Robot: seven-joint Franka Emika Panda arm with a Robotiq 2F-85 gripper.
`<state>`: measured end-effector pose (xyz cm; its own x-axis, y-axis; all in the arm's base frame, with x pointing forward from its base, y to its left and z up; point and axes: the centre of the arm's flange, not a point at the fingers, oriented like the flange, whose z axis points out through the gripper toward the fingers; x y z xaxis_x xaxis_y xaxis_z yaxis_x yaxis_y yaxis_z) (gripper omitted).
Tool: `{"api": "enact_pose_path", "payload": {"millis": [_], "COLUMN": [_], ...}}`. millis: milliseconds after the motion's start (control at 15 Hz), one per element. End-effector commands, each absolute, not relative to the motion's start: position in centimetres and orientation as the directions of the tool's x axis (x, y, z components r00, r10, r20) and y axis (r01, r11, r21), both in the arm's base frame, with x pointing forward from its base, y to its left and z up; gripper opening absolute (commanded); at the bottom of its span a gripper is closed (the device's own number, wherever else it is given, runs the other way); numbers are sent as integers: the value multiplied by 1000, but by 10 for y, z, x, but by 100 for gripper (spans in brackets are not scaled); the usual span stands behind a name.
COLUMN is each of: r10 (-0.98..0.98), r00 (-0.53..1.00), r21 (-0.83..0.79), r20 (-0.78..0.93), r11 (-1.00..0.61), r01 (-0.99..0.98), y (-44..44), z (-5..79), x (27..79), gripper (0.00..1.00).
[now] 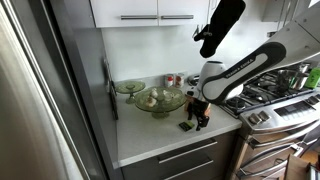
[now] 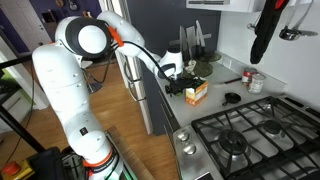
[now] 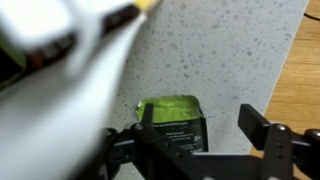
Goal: Pick up a green and black sachet and put it in them orange sachet pack
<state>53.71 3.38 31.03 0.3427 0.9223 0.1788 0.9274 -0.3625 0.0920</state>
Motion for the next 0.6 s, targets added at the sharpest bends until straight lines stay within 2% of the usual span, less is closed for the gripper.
{"api": "enact_pose_path", "payload": {"millis": [0,67,133,333,533], "r10": [941,942,944,949,952], "r00": [303,299,295,281,272], "r21": [108,108,107,105,105], "r20": [153,149,145,140,140], "r11": [-321,-317,-311,-296,-287], "r01": [941,942,944,949,952], "y": [26,25,24,25,27], "z": [303,302,301,300,301], "x": [542,541,542,541,541], "gripper": [75,61,53,35,10]}}
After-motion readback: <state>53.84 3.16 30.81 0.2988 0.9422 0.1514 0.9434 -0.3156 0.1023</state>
